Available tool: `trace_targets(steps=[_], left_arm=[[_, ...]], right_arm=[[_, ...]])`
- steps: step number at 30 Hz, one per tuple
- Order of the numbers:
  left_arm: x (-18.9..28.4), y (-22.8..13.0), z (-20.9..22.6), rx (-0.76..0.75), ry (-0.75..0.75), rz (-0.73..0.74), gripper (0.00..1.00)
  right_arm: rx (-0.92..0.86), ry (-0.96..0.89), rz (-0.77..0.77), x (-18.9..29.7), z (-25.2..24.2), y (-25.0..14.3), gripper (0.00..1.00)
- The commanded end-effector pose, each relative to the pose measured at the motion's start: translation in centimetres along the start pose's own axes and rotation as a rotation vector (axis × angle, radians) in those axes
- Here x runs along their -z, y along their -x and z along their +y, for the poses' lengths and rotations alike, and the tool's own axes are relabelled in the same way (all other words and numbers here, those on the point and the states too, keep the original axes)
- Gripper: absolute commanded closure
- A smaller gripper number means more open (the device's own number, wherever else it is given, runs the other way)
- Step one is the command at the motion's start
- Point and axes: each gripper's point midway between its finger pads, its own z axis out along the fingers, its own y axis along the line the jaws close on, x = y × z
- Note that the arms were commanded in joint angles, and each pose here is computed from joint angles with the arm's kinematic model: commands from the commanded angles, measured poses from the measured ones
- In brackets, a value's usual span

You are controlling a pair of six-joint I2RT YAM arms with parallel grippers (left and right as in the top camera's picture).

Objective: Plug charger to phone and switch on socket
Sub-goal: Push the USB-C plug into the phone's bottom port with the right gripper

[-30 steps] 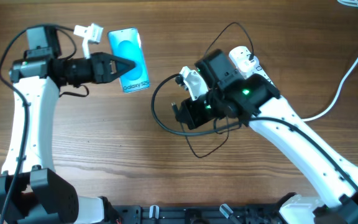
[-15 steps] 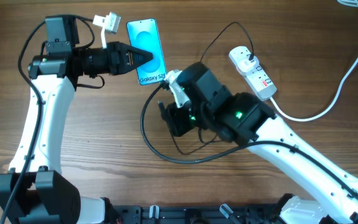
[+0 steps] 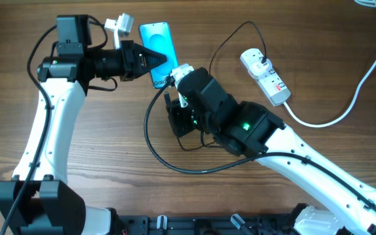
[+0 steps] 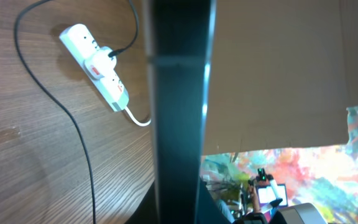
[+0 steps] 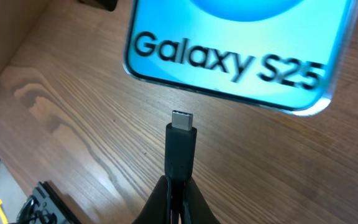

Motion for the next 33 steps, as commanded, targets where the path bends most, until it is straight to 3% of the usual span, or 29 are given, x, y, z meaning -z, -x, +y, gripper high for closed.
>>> trace_targets(steps=[1, 33], left_arm=[[-0.4, -0.3, -1.1, -0.103, -0.032, 0.017, 0.96], [0.4, -0.4, -2.2, -0.227, -0.111, 0.022, 0.96]], right_arm=[[-0.009, 0.034, -0.036, 1.4, 0.9, 1.1, 0.95], [-0.053, -0.007, -0.060, 1.4, -0.5, 1.8, 0.95]])
